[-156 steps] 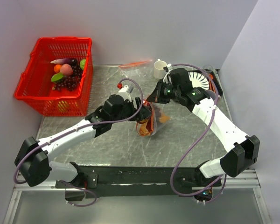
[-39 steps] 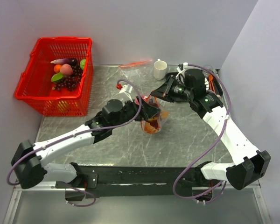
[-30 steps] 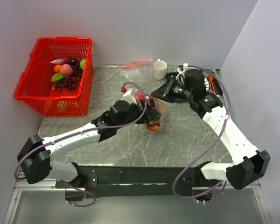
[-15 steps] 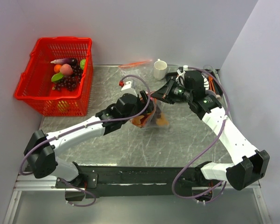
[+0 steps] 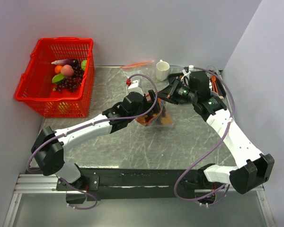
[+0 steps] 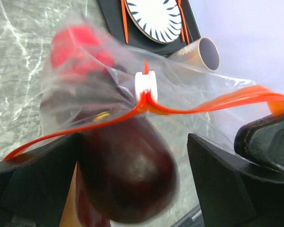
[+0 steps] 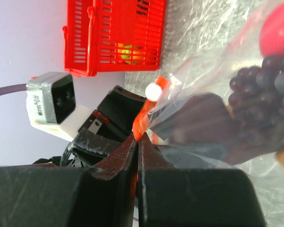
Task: Place the food in the zip-top bag and seal the zipper
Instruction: Place the fake fruit in the zipper food storage bag.
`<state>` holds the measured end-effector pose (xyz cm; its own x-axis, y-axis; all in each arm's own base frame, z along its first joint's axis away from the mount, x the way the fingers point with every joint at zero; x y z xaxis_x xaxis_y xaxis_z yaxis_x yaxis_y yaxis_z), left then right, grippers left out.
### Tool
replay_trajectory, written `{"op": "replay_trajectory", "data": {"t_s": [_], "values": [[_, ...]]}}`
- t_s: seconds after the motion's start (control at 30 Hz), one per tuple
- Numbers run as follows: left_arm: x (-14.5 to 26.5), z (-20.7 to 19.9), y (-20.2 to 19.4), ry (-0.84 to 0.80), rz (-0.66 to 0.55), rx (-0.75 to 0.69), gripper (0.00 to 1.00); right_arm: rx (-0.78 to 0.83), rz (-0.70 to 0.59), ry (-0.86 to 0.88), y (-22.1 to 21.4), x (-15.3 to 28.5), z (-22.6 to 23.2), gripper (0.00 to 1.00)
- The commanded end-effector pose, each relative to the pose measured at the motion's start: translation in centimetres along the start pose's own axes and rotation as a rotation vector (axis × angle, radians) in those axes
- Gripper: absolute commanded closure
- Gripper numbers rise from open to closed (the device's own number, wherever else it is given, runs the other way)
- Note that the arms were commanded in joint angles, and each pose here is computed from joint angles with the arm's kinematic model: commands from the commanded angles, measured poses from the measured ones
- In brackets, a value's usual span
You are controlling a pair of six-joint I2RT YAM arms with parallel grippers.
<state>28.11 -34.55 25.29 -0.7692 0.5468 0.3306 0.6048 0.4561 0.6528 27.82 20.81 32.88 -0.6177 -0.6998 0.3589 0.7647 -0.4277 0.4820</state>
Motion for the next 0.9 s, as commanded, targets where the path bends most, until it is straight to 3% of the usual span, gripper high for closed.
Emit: {"op": "replay_trajectory", "data": {"t_s": [0.0,0.2,0.53,0.87], "values": [[0.8,-3.7,1.5,-0.137,-0.006,0.023,0.01,0.064,-0.057,0.125,1.1,1.9,3.5,0.93],[3.3,-5.0,1.4,-0.173,0.082,0.009,0.05,0.05,-0.111,0.074,1.7,1.7,1.6,0.93],[8.3,-4.6,2.8,-0.152,0.12,-0.045,0.31,0.038,-0.099,0.026,1.9,0.4,-0.8,0.93],[11.2,-1.7,6.7,-0.09,0.009,-0.062,0.31,0.05,-0.092,0.015,1.7,0.4,-1.2,0.94]]}}
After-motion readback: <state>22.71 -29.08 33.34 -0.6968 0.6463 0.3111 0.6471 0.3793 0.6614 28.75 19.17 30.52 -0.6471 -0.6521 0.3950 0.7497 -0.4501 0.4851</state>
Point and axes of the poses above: each gripper's point midway between its finger pads, its own x axis back along the fingers, its own z axis along the line the jaws close on, y = z × x, the point moved 4 cm from there along x, back along the fingers, and after that the axes turned 5 degrees about x, right-handed, at the moved point
